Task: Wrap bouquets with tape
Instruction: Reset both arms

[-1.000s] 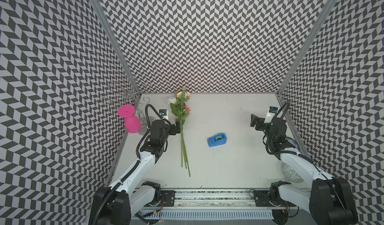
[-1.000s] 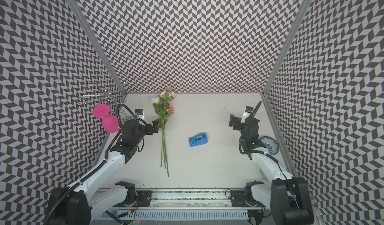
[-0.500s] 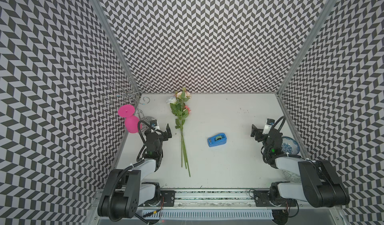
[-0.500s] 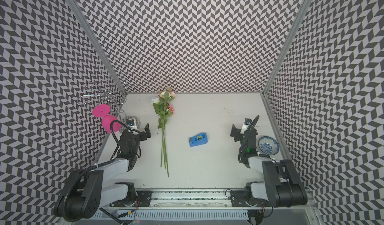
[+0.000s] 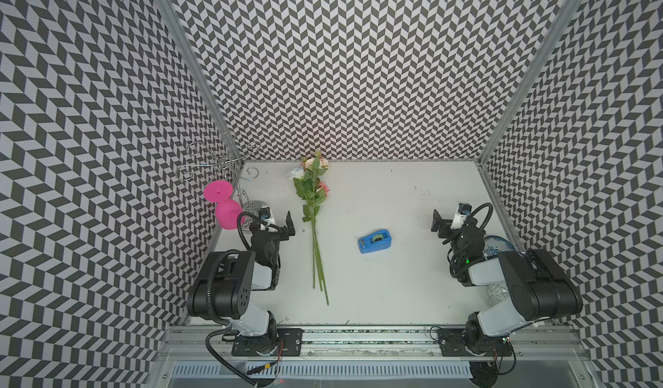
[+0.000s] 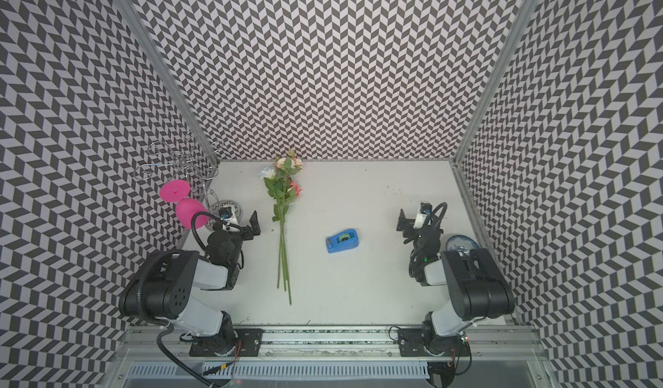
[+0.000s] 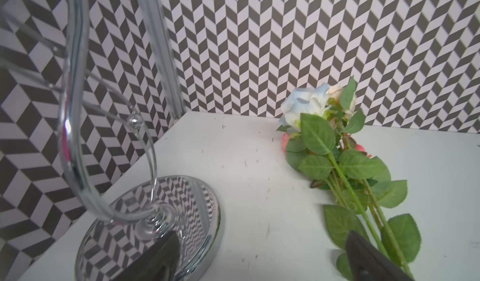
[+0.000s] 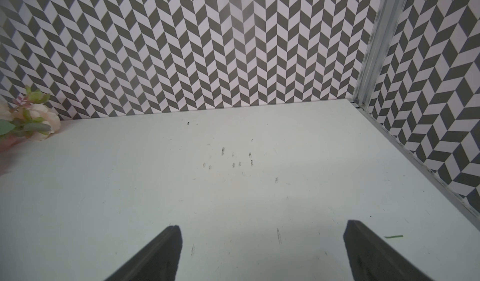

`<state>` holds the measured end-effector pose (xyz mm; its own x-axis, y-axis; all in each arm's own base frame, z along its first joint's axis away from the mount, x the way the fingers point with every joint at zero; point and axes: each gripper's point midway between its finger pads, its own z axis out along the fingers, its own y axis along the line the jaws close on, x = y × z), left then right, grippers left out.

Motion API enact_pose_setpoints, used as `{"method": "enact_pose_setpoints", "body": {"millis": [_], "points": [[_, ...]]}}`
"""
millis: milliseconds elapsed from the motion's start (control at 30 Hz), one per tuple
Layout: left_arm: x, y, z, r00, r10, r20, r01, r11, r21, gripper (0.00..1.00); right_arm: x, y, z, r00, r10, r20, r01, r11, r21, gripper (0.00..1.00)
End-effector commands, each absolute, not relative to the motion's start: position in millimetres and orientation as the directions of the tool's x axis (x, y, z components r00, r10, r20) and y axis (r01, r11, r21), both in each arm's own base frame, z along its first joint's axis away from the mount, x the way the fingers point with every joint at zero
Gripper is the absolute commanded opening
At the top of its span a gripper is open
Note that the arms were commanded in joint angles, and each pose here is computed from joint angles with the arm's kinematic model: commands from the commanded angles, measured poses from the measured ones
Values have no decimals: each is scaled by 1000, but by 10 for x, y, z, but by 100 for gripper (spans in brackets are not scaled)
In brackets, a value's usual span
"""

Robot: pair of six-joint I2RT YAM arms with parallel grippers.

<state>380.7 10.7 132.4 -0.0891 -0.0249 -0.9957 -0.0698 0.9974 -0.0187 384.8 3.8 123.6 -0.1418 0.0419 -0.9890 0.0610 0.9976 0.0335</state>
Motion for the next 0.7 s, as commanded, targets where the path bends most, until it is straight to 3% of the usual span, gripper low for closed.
{"method": "enact_pose_setpoints", "body": {"millis": [0, 667], "points": [[3874, 53, 1440, -64, -3, -998, -46, 999, 0, 100, 3844, -21, 1533, -16, 44, -999, 82, 996, 43, 99], [3851, 48, 1467, -44, 1, -999, -46, 999, 3, 99, 3825, -17, 1548, -3, 43, -999, 79, 996, 43, 99]]}}
